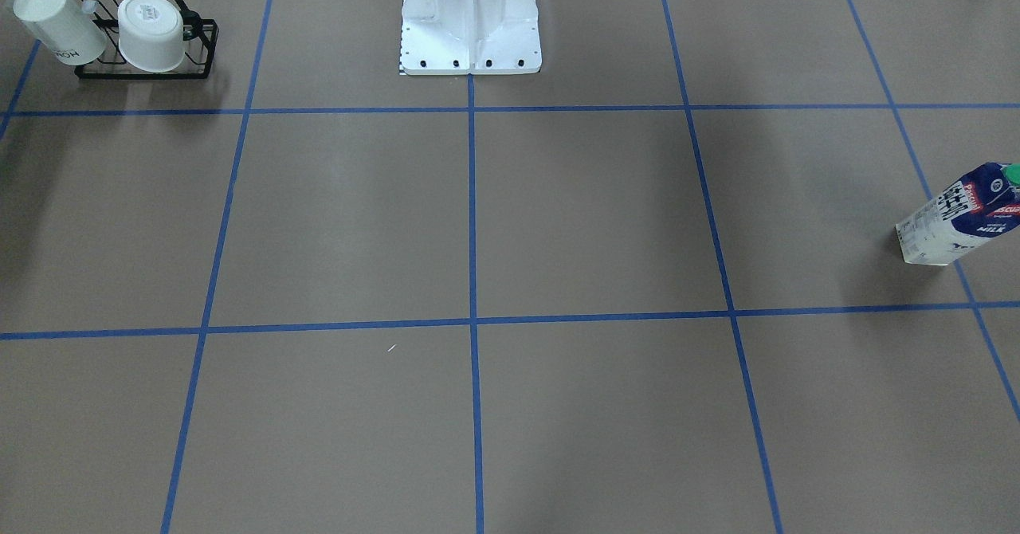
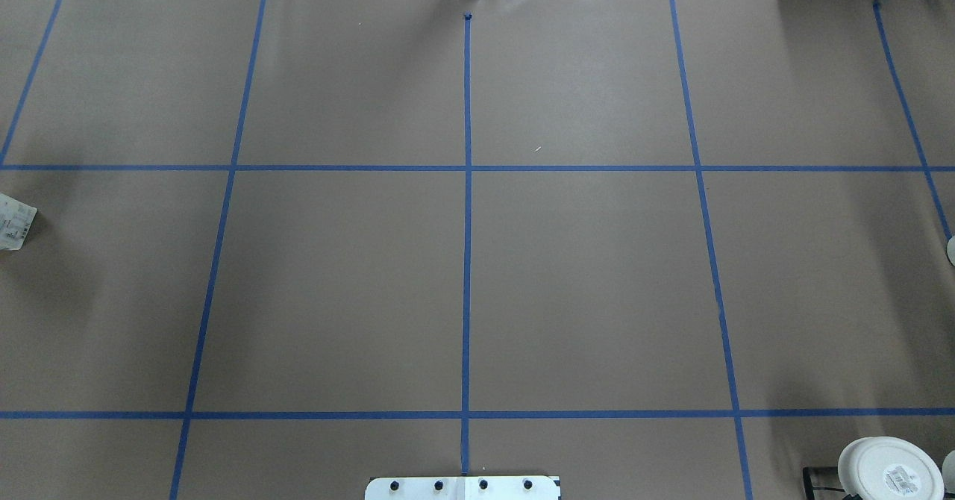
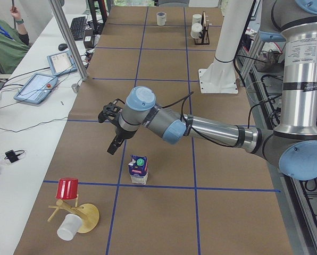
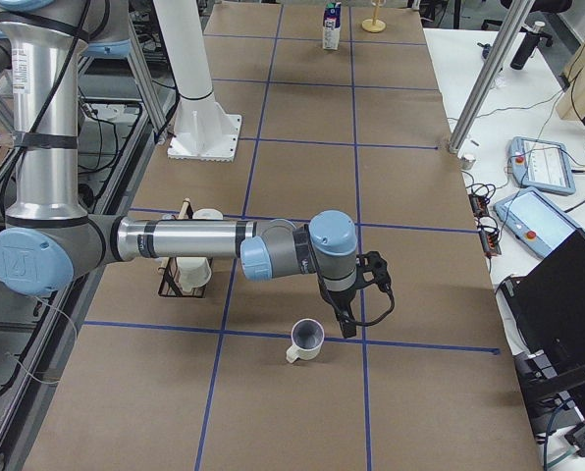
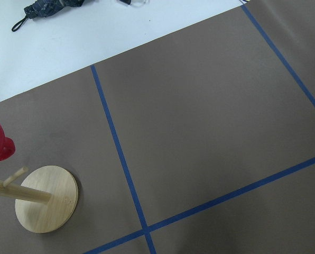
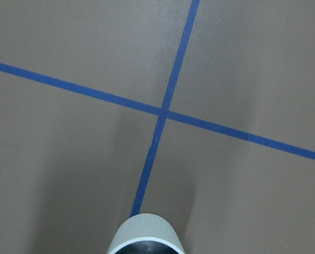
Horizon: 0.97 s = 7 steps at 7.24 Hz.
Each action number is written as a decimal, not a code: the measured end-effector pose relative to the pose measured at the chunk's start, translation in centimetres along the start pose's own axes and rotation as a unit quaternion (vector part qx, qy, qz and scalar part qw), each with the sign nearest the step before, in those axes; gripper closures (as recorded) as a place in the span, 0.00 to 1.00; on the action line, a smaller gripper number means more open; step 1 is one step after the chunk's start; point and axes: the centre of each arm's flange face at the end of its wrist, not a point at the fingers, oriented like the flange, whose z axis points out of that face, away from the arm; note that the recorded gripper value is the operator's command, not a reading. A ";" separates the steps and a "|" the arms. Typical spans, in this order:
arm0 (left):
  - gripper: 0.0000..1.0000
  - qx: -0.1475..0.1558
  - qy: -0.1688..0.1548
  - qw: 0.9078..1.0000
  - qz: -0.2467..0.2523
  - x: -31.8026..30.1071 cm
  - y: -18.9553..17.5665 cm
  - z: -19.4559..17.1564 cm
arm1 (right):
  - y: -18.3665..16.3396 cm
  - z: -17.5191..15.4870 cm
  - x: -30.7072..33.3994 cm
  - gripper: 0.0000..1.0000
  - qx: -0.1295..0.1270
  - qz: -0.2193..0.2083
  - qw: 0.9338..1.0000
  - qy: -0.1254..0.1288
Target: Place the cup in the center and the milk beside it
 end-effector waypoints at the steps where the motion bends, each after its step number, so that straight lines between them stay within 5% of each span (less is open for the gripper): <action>1: 0.01 0.002 0.000 1.000 0.001 0.1 -0.1 -0.1 | 1.4 1.4 0.4 0.32 -0.003 -0.002 1.000 -0.004; 3: 0.01 0.005 0.000 1.000 0.004 0.2 -0.2 -0.2 | 2.9 3.5 0.2 0.93 -0.013 -0.017 1.000 -0.009; 4: 0.01 0.006 0.000 1.000 0.005 0.2 -0.2 -0.2 | 3.4 4.5 0.1 1.00 -0.019 -0.024 0.999 -0.010; 7: 0.01 0.005 -0.001 1.000 0.004 0.0 -0.2 0.0 | 3.2 5.5 -0.3 1.00 -0.020 -0.040 0.999 -0.010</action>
